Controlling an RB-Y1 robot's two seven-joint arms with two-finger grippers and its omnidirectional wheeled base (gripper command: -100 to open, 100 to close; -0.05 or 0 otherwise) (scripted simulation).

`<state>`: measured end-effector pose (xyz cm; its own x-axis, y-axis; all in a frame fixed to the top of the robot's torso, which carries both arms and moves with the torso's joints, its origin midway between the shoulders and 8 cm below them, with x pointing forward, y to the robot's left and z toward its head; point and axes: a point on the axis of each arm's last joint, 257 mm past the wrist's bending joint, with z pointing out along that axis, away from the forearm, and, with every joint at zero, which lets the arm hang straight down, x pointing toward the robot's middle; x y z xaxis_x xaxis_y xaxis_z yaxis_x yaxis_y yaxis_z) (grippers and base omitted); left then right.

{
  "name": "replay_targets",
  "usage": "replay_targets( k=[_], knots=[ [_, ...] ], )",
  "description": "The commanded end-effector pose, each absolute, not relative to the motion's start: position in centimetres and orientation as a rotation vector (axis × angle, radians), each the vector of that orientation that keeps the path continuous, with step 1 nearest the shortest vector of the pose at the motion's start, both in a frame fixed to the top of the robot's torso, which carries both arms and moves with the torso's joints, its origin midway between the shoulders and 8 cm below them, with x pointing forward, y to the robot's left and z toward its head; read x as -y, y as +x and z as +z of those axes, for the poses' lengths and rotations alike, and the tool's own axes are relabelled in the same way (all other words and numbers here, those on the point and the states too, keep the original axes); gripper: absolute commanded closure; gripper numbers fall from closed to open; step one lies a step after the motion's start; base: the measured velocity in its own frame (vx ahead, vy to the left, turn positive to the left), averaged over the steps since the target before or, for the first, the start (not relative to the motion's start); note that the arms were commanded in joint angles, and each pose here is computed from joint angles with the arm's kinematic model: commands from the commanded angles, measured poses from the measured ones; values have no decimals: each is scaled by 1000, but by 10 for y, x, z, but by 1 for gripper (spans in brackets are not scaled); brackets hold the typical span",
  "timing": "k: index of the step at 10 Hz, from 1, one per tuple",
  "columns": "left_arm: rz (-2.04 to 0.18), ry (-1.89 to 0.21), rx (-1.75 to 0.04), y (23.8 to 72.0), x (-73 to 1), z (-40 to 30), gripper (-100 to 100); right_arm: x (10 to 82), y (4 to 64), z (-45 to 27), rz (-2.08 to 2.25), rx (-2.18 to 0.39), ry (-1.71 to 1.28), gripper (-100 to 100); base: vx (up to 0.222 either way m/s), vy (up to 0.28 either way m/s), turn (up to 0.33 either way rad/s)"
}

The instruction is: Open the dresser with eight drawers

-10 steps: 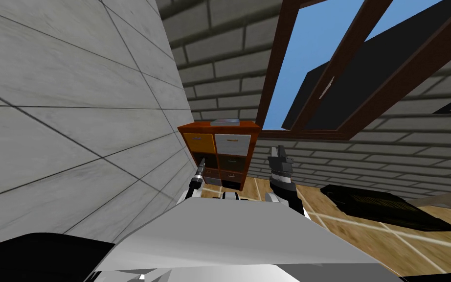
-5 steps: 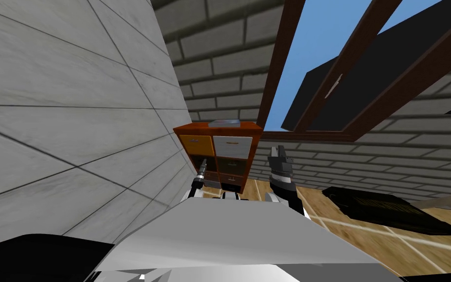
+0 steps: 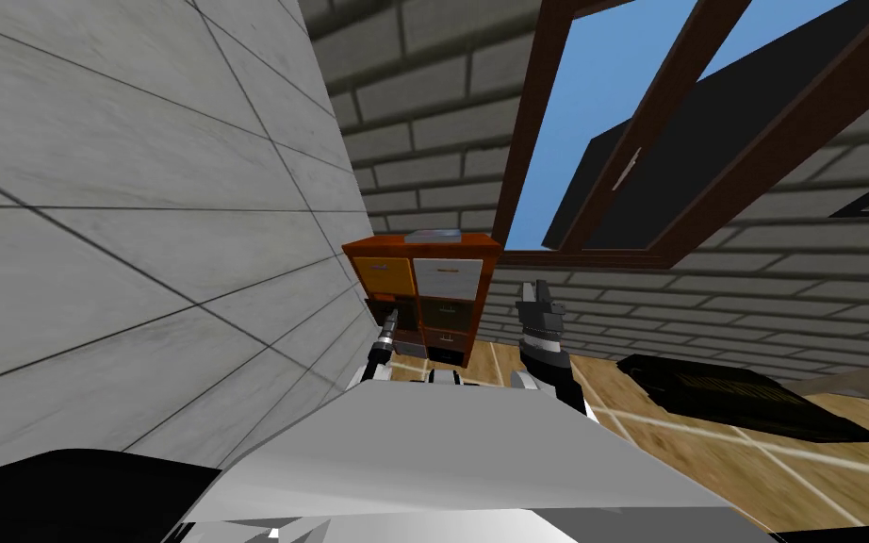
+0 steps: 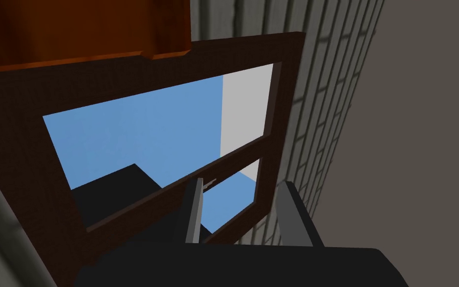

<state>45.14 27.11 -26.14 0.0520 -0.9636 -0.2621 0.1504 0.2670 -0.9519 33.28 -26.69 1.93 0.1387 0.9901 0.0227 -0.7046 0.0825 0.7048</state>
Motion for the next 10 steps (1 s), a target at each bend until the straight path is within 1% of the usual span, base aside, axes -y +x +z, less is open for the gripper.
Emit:
replay_targets(
  k=[1, 2, 5, 6, 10],
  knots=[
    [-1058, -915, -1190, 450, -271, -262, 100, 267, 333, 19, 1361, -541, 658, 0, -112, 8, 4],
    [-1056, -921, -1201, 447, -271, -265, 100, 267, 333, 19, 1361, -541, 658, 0, -123, 14, 16],
    [-1057, -925, -1213, 442, -270, -269, 100, 267, 333, 19, 1361, -541, 658, 0, -188, 39, 10],
    [-1062, -915, -1203, 448, -271, -252, -100, 267, 333, 19, 1361, -541, 658, 0, -106, 13, -20],
    [-1057, -915, -1202, 454, -275, -230, -100, 267, 333, 19, 1361, -541, 658, 0, 8, -13, -12]
  ],
)
